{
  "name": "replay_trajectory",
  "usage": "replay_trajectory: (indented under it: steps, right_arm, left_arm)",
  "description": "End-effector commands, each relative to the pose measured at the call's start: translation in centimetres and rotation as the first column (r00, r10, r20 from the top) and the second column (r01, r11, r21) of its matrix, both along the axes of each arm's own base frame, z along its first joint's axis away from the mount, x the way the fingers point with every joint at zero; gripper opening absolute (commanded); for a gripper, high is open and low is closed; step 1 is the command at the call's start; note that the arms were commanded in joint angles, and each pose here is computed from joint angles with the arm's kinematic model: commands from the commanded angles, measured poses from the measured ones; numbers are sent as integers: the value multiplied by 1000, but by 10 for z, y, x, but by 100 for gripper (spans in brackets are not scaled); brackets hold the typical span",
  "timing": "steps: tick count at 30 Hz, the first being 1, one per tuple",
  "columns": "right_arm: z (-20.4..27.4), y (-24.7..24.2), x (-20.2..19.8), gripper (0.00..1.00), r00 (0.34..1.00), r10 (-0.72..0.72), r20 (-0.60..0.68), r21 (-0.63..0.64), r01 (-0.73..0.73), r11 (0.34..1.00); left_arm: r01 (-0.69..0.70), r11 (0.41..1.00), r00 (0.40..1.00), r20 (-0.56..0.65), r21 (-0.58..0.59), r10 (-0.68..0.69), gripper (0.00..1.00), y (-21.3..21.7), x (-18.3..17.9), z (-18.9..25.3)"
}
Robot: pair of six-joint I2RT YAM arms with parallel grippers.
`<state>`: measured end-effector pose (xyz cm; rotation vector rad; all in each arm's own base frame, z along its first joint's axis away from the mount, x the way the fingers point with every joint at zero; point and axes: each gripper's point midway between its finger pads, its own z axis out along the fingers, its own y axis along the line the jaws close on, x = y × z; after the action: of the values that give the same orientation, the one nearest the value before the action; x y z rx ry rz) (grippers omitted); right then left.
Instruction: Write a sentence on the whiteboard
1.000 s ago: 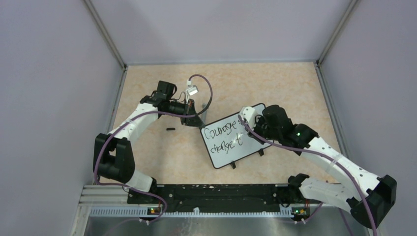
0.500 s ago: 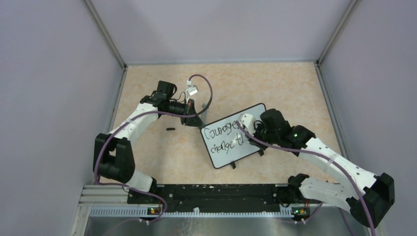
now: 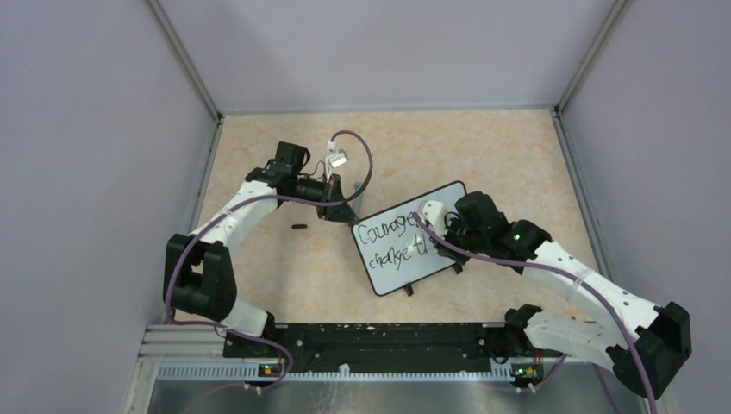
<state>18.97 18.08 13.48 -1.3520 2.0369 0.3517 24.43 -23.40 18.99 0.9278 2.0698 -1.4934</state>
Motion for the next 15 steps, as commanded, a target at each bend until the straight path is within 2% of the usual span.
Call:
replay_trajectory:
  steps: [1,15]
  right_arm:
    - [36,8,27,0,988,-75,133,92,63,994]
    - [50,2,38,0,972,-137,189,105,119,987]
  left_arm:
    - [6,1000,1000,17,30,-6,0,-2,2,-8]
    - [5,1000,1000,15,29,-5,0,-2,3,-8]
